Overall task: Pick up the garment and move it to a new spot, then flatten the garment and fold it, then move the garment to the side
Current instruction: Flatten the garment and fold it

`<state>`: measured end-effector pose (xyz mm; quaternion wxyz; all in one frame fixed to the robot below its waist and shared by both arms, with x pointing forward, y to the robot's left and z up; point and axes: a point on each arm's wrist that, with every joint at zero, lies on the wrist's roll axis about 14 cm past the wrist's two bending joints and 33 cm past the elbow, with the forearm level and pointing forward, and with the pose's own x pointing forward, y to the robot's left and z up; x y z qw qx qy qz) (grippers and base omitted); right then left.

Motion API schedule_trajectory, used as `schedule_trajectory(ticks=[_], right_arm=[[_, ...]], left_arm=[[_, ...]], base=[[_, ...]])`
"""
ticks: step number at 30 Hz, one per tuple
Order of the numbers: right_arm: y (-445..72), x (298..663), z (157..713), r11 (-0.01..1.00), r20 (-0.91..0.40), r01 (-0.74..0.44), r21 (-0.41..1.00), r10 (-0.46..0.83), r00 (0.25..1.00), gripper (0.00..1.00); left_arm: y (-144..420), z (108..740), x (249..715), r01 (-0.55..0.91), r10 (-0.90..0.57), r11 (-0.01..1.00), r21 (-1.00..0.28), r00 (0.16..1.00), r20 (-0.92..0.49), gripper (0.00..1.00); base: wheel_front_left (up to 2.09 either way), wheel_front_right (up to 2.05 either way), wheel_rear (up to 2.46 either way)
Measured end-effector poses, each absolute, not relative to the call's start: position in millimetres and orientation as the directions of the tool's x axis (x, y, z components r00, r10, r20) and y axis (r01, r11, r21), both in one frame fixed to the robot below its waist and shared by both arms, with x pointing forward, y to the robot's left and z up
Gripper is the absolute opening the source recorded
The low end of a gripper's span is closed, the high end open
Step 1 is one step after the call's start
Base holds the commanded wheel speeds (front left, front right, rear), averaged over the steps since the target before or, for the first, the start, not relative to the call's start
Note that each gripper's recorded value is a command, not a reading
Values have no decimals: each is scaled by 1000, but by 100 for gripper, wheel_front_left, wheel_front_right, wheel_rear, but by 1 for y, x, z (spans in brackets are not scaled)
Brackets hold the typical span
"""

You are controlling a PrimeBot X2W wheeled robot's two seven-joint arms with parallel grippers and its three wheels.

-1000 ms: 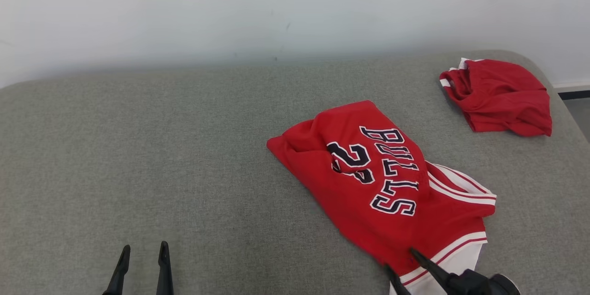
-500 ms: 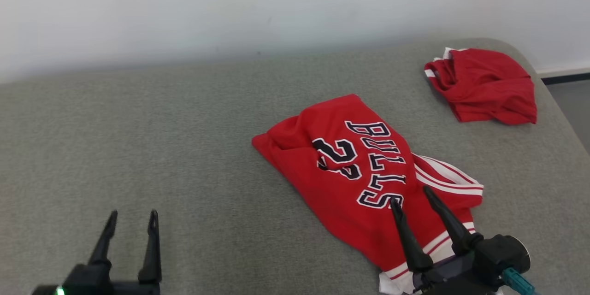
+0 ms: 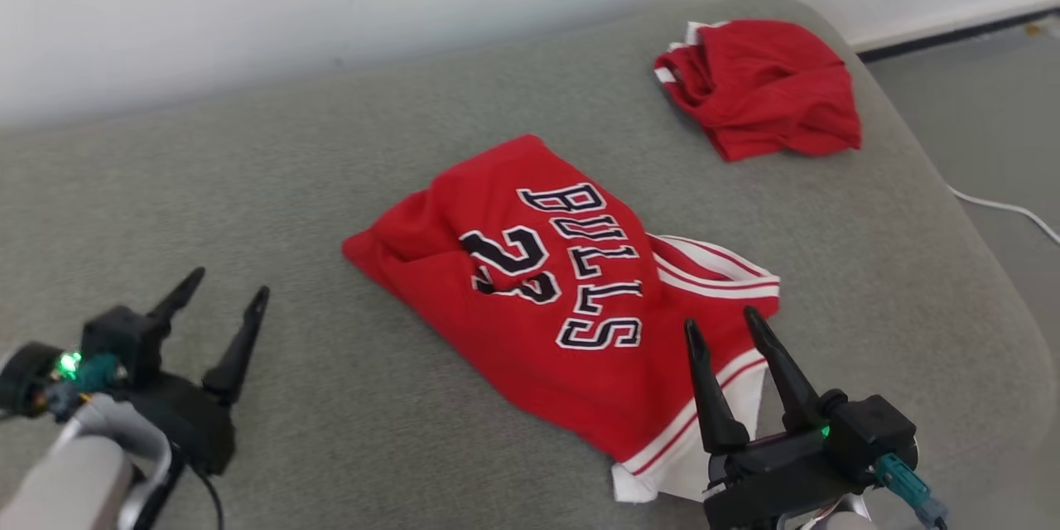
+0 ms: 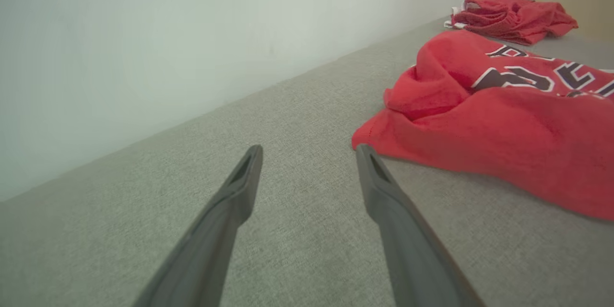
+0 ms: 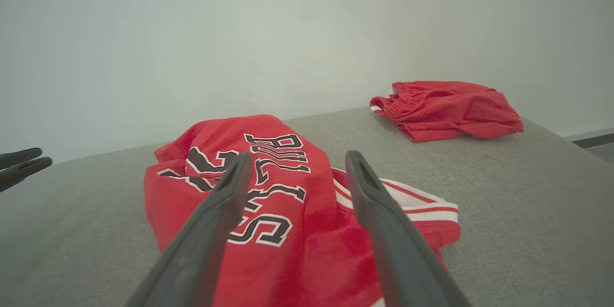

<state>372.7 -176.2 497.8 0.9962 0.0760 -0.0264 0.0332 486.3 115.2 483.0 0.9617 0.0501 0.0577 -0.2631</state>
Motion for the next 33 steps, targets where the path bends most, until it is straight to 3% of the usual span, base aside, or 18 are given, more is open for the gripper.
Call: schedule_trajectory(ticks=[16, 26, 27, 28, 33], right_arm=[[-221, 364, 483, 986, -6, 82, 148, -82, 997, 100], [-241, 353, 477, 980, -33, 149, 131, -146, 989, 100], [-240, 353, 477, 980, -34, 149, 131, -146, 989, 100], [-240, 353, 477, 980, -34, 149, 130, -146, 989, 100], [-241, 356, 478, 981, -31, 146, 126, -144, 989, 100]], left_arm=[[60, 437, 547, 673, -618, 739, 36, 699, -360, 100], [35, 401, 547, 725, -650, 688, -11, 610, -454, 98], [35, 399, 546, 726, -648, 688, -12, 607, -460, 42], [35, 397, 545, 727, -649, 687, -17, 602, -466, 0], [29, 396, 539, 742, -670, 669, -33, 583, -460, 0]], base=[[0, 0, 0], [0, 0, 0], [0, 0, 0], [0, 0, 0], [0, 0, 0]])
